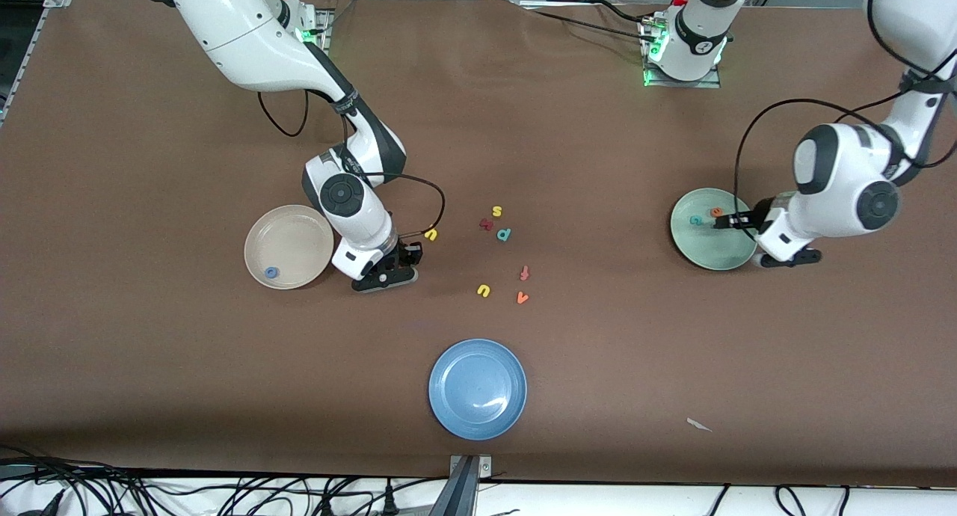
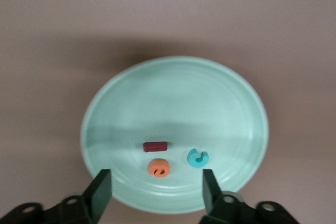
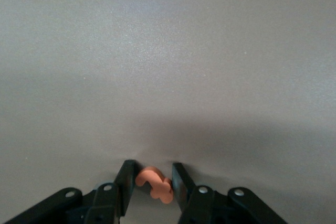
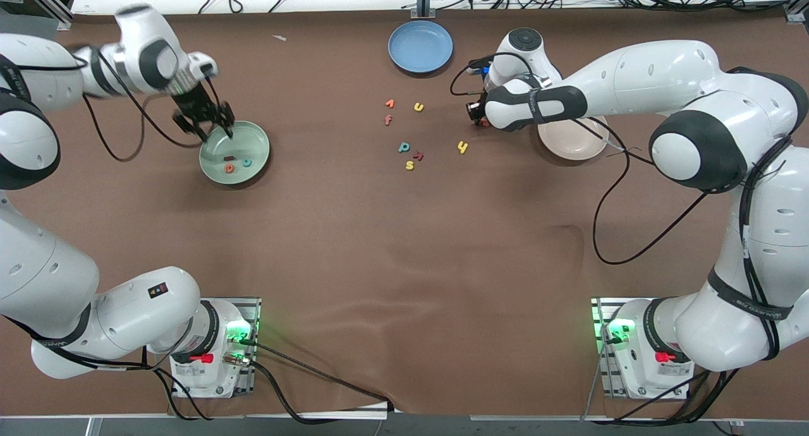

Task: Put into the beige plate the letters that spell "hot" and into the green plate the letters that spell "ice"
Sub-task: 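Grasp the orange f with the right gripper while the left arm withdraws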

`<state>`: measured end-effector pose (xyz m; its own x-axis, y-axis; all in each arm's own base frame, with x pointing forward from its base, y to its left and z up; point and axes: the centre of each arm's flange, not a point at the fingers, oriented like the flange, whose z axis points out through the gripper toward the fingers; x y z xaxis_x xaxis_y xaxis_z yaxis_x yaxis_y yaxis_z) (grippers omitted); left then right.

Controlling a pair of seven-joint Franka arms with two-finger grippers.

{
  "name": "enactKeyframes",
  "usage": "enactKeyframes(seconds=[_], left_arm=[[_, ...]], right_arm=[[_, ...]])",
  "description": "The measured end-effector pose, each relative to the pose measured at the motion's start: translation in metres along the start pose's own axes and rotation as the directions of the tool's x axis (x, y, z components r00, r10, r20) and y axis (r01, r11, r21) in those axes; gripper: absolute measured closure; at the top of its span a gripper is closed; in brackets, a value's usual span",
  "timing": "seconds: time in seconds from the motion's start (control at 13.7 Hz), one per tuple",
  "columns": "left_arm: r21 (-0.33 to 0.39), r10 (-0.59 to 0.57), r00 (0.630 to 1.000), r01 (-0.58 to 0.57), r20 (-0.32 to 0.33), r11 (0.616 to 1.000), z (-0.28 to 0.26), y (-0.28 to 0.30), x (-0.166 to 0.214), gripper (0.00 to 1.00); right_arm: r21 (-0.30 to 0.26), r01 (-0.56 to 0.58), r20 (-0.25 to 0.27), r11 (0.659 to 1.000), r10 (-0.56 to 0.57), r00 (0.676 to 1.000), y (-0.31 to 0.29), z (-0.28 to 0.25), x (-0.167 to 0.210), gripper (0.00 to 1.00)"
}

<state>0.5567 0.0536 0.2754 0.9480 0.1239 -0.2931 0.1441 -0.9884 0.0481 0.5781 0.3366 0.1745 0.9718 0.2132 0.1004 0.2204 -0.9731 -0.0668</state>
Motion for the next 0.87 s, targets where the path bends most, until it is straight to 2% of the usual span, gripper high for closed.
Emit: enactKeyframes(seconds=[0.07, 0.15, 0.44, 0.66, 0.87], left_arm=[[0.011, -0.002, 1.0, 0.002, 0.001, 1.0, -0.039, 0.001, 0.001, 0.07], [0.021, -0.006, 1.0, 0.006, -0.001, 1.0, -0.079, 0.003, -0.001, 0.0], [0.032, -0.015, 0.998, 0.016, -0.057, 0.999, -0.205, 0.014, -0.018, 0.0], [0.027, -0.008, 0.995, 0.011, -0.102, 1.0, -0.257, 0.022, -0.03, 0.0], [0.018, -0.013, 0.986, 0.016, -0.165, 1.0, -0.292, 0.023, -0.036, 0.0]], right_arm=[[0.0, 0.001, -0.002, 1.0, -0.001, 1.0, 0.0, -0.001, 0.0, 0.68], [-0.001, 0.002, -0.002, 1.0, -0.002, 1.0, 0.0, -0.001, 0.0, 0.67], [-0.021, 0.008, 0.0, 1.0, -0.008, 1.0, 0.007, -0.009, 0.004, 0.67], [-0.067, 0.044, 0.049, 0.997, -0.04, 0.998, 0.043, -0.061, 0.016, 0.67], [-0.088, 0.105, 0.071, 0.991, -0.098, 0.993, 0.108, -0.111, 0.016, 0.67]])
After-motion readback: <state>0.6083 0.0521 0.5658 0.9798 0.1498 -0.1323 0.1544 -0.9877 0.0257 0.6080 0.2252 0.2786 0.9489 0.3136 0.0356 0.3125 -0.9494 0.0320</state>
